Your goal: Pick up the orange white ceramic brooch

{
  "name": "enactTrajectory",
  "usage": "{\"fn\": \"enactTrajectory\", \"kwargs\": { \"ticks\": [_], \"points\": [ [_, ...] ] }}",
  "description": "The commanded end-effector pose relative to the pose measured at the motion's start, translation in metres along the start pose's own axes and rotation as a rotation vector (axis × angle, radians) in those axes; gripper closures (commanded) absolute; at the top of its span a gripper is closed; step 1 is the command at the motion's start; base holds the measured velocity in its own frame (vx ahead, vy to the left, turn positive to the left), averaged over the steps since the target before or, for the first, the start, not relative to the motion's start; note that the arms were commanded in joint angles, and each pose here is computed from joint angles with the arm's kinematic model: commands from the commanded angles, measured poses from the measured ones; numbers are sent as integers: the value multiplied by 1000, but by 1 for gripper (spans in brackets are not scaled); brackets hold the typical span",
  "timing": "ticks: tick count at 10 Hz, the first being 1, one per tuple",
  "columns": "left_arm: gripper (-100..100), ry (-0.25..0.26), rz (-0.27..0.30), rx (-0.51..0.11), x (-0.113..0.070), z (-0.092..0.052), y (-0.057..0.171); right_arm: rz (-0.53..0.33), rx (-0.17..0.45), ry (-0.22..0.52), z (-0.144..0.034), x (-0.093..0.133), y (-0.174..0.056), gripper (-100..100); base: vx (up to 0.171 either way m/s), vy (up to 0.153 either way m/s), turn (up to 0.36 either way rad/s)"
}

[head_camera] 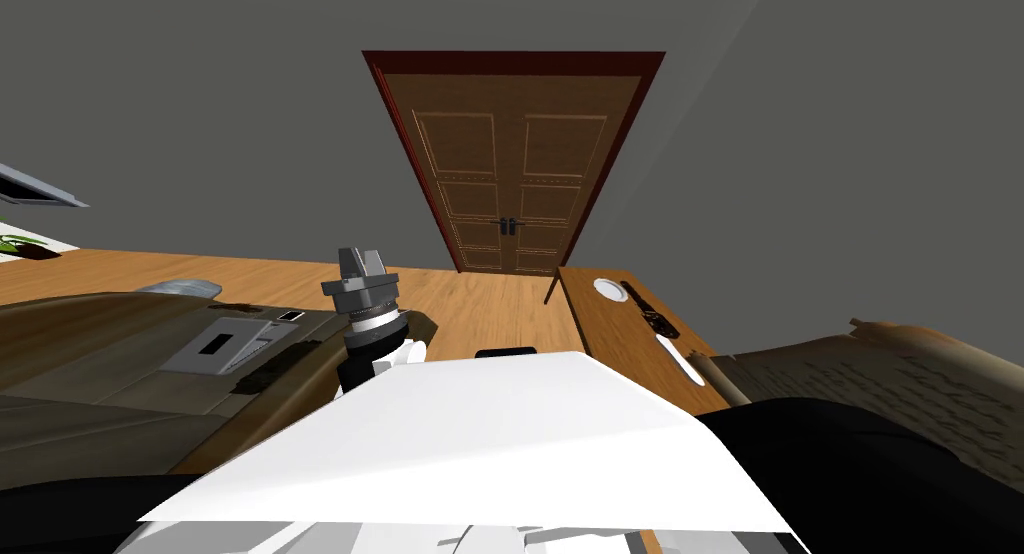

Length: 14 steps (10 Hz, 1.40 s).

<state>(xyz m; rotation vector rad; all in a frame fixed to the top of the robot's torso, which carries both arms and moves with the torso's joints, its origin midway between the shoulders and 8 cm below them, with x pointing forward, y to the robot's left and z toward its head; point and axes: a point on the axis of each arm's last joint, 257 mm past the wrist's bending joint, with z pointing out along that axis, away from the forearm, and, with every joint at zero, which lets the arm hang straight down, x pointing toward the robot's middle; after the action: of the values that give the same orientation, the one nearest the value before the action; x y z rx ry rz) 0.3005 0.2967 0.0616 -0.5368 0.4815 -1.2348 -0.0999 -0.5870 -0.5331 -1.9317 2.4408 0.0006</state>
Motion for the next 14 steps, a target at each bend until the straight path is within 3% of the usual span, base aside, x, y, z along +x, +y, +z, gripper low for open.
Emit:
{"fn": "enactTrajectory", "kwargs": {
  "ticks": [1, 3, 4, 5, 9, 10, 11, 13, 14],
  "points": [
    [0, 0, 0, 0, 0, 0, 0, 8, 2, 4, 11, -8, 3, -100, -15, -24, 68],
    [0, 0, 0, 0, 0, 0, 0, 16, 4, 7, 21, -17, 5, -100, -30, -43, 54],
    [0, 0, 0, 0, 0, 0, 0, 12, 3, 3, 18, -15, 5, -100, -16, -19, 10],
    [0, 0, 0, 0, 0, 0, 0, 13, 3, 6, 19, -15, 5, 100, 0, 0, 0],
    [0, 0, 0, 0, 0, 0, 0, 12, 3, 6, 19, -15, 6, 100, 0, 0, 3],
    [0, 0, 0, 0, 0, 0, 0, 12, 3, 6, 19, -15, 6, 0, 0, 0, 0],
    [0, 0, 0, 0, 0, 0, 0, 7, 2, 3, 9, -7, 2, 100, 26, 27, -93],
    [0, 0, 0, 0, 0, 0, 0, 4, 2, 5, 6, -4, 2, 100, 21, 34, -46],
    [0, 0, 0, 0, 0, 0, 0, 4, 1, 4, 5, -4, 2, 0, 0, 0, 0]
  ]
}}
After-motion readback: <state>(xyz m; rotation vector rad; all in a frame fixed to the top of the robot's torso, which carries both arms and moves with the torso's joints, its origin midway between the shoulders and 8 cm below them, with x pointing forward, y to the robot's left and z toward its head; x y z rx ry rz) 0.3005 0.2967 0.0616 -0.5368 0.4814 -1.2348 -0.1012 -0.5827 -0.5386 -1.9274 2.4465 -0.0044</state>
